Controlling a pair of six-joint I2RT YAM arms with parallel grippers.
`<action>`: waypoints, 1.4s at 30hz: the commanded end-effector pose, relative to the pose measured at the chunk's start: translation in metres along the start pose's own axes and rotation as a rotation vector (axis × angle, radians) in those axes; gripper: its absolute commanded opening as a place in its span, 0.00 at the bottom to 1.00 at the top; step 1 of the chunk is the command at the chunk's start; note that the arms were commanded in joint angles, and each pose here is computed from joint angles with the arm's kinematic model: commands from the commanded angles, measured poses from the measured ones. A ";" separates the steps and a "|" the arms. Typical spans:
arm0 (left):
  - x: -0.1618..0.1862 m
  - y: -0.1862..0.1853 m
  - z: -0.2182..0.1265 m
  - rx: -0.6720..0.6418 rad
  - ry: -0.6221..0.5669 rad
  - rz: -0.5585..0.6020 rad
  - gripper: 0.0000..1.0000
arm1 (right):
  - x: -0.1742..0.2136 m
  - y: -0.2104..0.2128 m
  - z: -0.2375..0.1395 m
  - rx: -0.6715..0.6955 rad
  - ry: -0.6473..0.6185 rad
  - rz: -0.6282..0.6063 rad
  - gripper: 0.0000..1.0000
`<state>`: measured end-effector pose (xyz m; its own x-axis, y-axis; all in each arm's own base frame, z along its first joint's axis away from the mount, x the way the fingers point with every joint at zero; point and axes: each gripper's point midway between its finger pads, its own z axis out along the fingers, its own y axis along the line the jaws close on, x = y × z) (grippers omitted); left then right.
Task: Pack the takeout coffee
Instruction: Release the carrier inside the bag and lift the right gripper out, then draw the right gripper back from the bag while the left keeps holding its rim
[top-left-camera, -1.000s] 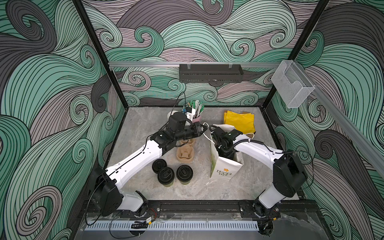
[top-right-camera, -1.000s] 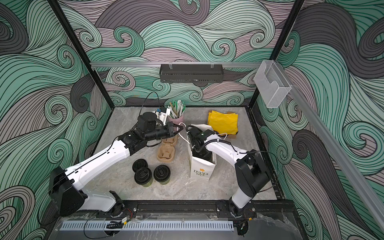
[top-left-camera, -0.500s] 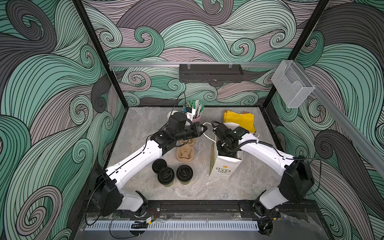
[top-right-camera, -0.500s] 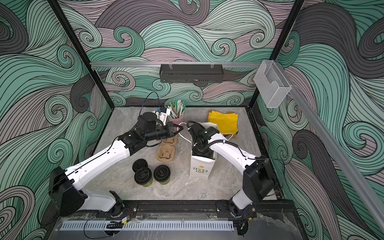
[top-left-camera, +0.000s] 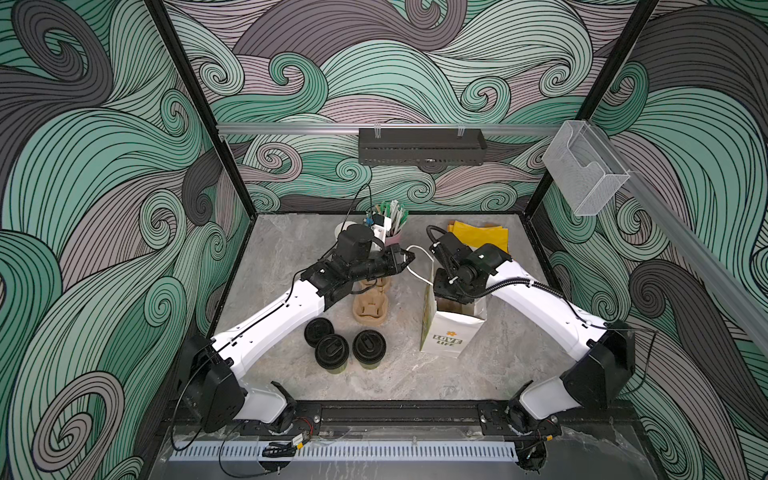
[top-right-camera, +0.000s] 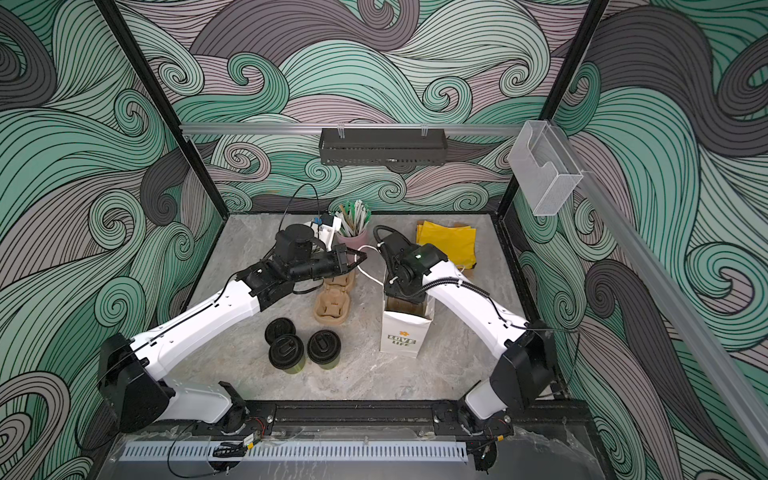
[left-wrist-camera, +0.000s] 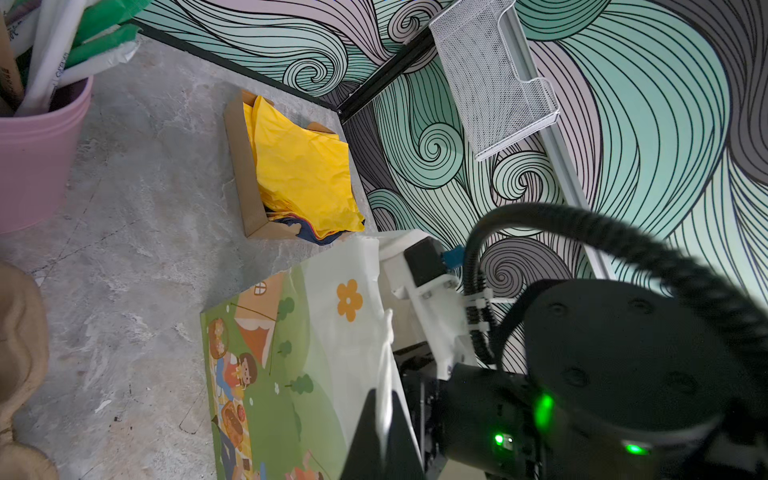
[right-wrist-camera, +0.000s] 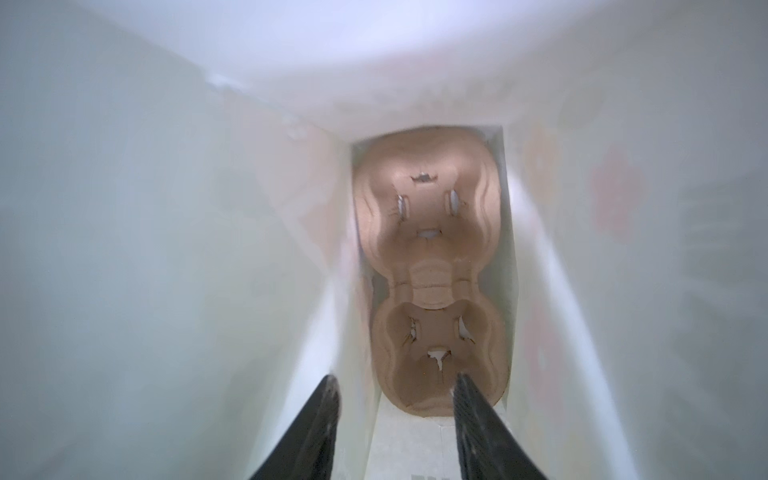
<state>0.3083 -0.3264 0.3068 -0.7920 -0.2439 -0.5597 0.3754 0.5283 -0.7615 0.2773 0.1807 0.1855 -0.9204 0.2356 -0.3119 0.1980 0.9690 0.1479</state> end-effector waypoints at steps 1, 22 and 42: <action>-0.003 -0.013 0.001 0.025 0.006 0.028 0.00 | -0.008 -0.006 -0.020 0.013 -0.052 -0.046 0.51; -0.003 -0.021 -0.003 0.052 0.015 0.060 0.30 | -0.029 0.010 -0.211 -0.400 -0.427 -0.421 0.69; -0.002 -0.012 -0.048 -0.095 0.001 0.135 0.91 | 0.031 -0.088 -0.152 -0.090 -0.208 -0.251 0.94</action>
<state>0.2851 -0.2867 0.3360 -0.7158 -0.2276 -0.6601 0.4214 0.6130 -0.6683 0.1752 0.0864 0.3192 -0.8111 -0.0162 -0.5846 -0.1083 0.9865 0.1229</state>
